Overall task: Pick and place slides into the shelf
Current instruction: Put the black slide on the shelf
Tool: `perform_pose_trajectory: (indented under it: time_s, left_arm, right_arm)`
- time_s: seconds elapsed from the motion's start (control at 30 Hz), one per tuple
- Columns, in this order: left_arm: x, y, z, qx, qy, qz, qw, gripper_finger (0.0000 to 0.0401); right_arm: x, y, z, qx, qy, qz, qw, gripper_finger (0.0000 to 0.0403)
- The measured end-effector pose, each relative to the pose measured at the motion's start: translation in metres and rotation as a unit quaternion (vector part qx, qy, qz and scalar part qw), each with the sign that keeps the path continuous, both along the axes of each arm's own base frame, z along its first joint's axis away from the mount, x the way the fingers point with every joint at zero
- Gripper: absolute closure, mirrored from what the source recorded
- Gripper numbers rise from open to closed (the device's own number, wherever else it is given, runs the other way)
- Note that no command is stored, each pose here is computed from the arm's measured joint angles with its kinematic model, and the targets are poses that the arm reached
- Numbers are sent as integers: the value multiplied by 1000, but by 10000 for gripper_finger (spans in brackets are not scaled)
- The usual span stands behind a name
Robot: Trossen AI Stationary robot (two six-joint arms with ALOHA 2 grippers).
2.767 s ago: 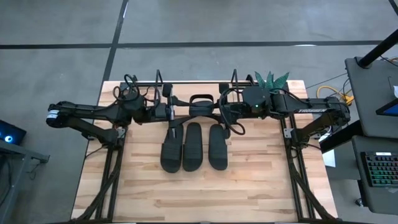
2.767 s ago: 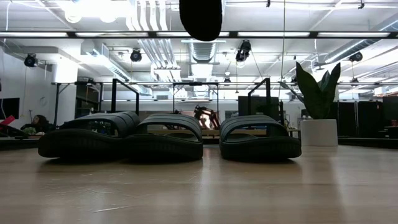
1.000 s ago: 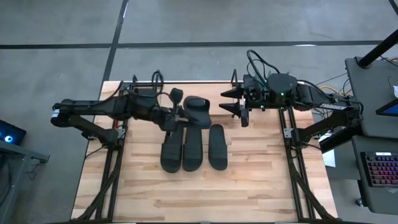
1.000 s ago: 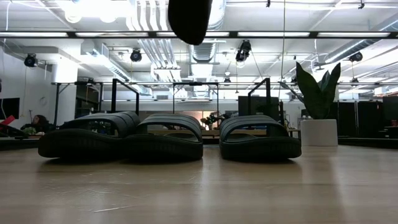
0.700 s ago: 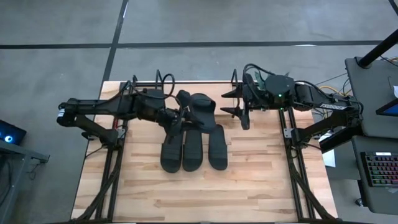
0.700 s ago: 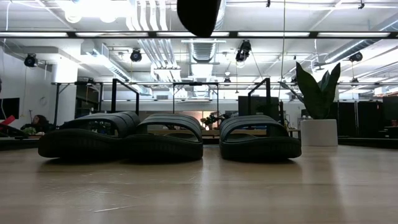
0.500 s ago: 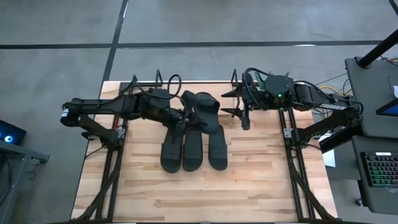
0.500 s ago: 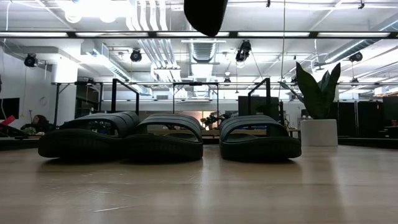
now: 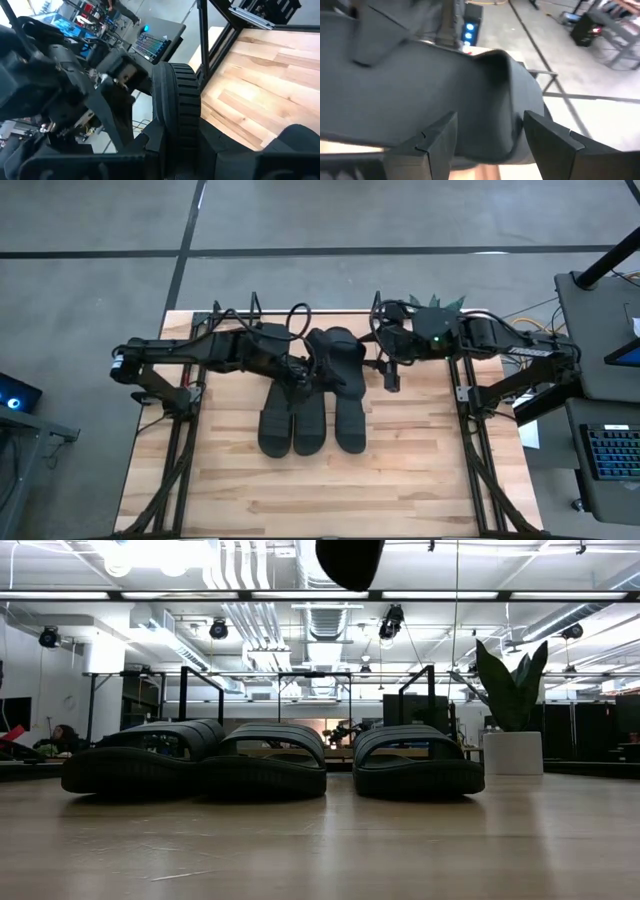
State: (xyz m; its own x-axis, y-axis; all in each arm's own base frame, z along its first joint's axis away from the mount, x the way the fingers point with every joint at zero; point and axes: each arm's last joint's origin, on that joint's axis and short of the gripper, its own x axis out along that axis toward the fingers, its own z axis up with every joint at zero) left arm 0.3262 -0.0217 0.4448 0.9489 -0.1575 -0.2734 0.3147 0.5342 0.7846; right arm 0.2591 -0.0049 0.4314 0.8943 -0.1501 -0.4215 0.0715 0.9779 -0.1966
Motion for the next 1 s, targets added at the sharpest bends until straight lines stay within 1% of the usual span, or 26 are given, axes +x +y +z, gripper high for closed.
perform_pose_trajectory:
  time_s: [0.1, 0.2, 0.3, 0.4, 0.5, 0.6, 0.63, 0.67, 0.77, 0.8, 0.87, 0.93, 1.0]
  left_arm:
    - [2, -2, 4, 1, -7, -4, 1000, 361]
    - [1, -3, 5, -1, -10, -10, 1000, 361]
    - [0, -3, 6, -1, -11, -10, 1000, 361]
    - [-2, -3, 8, -1, -16, -9, 1000, 361]
    - [-3, -3, 9, -3, -17, -7, 1000, 361]
    - [-3, -3, 9, -4, -16, -6, 1000, 361]
    - [-3, -3, 9, -5, -16, -5, 1000, 361]
    - [-3, -2, 9, -7, -16, -3, 1000, 361]
    - [-3, -3, 9, -12, -15, -2, 1000, 363]
    - [-3, -2, 9, -22, -15, 2, 1000, 363]
    - [-2, -2, 11, -65, -20, 17, 998, 360]
    - [-3, -2, 14, -103, -27, 26, 994, 331]
    - [-4, 1, 17, -133, -32, 36, 990, 287]
  right_arm:
    - [0, -2, 0, -25, 5, -20, 999, 184]
    - [0, -2, 0, -43, 7, -21, 999, 184]
    - [0, -2, 0, -49, 9, -23, 998, 186]
    - [1, -2, -1, -52, 9, -22, 998, 203]
    - [4, -2, -3, -44, 14, -19, 999, 250]
    - [9, -1, -7, -47, 23, -17, 998, 324]
    - [11, -1, -9, -54, 26, -12, 998, 353]
    - [14, 0, -10, -66, 31, -7, 997, 373]
    - [19, -1, -13, -80, 38, -5, 996, 388]
    - [21, -1, -14, -82, 39, -7, 996, 390]
    - [21, -1, -15, -84, 43, -10, 995, 392]
    - [21, -2, -15, -93, 43, -21, 995, 393]
    - [21, -3, -15, -102, 44, -38, 993, 393]
